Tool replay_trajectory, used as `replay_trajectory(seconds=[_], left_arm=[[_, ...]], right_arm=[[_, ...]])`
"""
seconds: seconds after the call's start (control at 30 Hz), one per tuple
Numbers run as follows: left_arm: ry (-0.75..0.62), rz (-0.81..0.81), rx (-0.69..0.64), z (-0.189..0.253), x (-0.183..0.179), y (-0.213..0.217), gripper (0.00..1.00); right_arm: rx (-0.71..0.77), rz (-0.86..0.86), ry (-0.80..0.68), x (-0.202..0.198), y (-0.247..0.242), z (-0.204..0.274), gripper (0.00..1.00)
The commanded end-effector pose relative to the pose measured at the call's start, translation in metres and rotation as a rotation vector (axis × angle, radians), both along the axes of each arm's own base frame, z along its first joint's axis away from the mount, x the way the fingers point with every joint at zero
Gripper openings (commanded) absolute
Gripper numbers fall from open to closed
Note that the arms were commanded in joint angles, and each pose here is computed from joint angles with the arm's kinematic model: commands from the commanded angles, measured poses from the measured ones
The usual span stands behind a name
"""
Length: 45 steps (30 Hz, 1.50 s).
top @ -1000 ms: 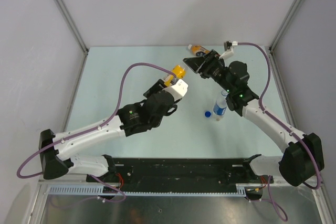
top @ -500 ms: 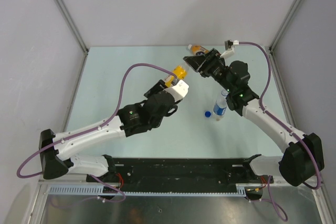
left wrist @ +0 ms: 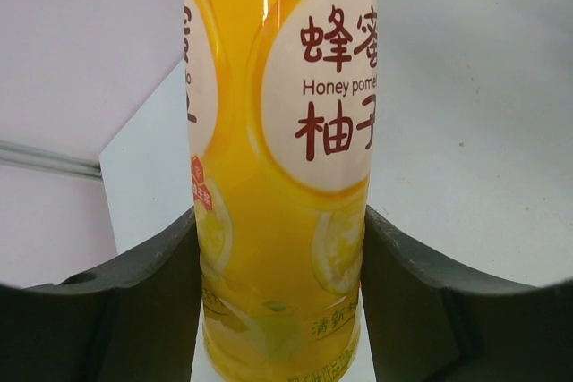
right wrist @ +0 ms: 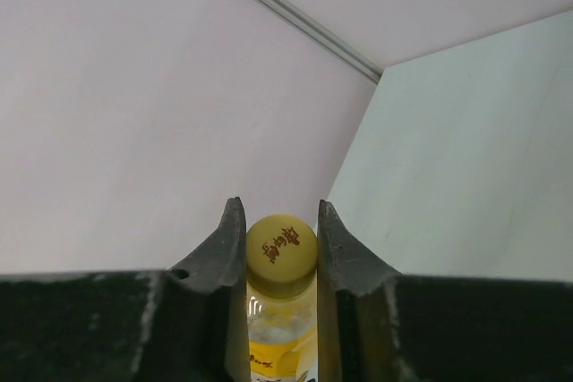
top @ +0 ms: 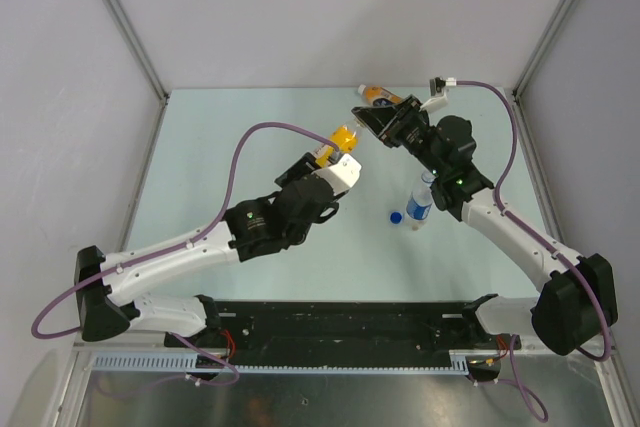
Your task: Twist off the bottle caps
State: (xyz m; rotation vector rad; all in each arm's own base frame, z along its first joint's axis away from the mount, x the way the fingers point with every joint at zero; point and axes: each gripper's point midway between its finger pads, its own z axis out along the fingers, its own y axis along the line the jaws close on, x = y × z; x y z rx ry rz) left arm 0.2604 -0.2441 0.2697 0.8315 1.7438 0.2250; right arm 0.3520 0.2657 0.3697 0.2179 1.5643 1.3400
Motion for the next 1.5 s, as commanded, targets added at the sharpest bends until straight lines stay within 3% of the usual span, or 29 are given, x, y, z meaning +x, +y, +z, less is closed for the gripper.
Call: replay_trajectory(seconds=[0.0, 0.7, 1.1, 1.47], left_arm=[[-0.007, -0.031, 0.002, 0.001, -0.003, -0.007, 0.00], [0.027, -0.170, -0.084, 0.012, -0.020, -0.021, 0.00], [0.149, -0.632, -0.257, 0.034, -0.086, -0.063, 0.00], [0.248, -0.890, -0.433, 0.067, -0.139, -0.081, 0.00]], right_arm=[[0.042, -0.036, -0.080, -0.002, -0.008, 0.037, 0.03], [0.037, 0.111, -0.257, -0.049, -0.008, 0.050, 0.00], [0.031, 0.306, -0.420, -0.093, -0.007, 0.058, 0.00], [0.014, 0.439, -0.611, -0.133, -0.011, 0.075, 0.00]])
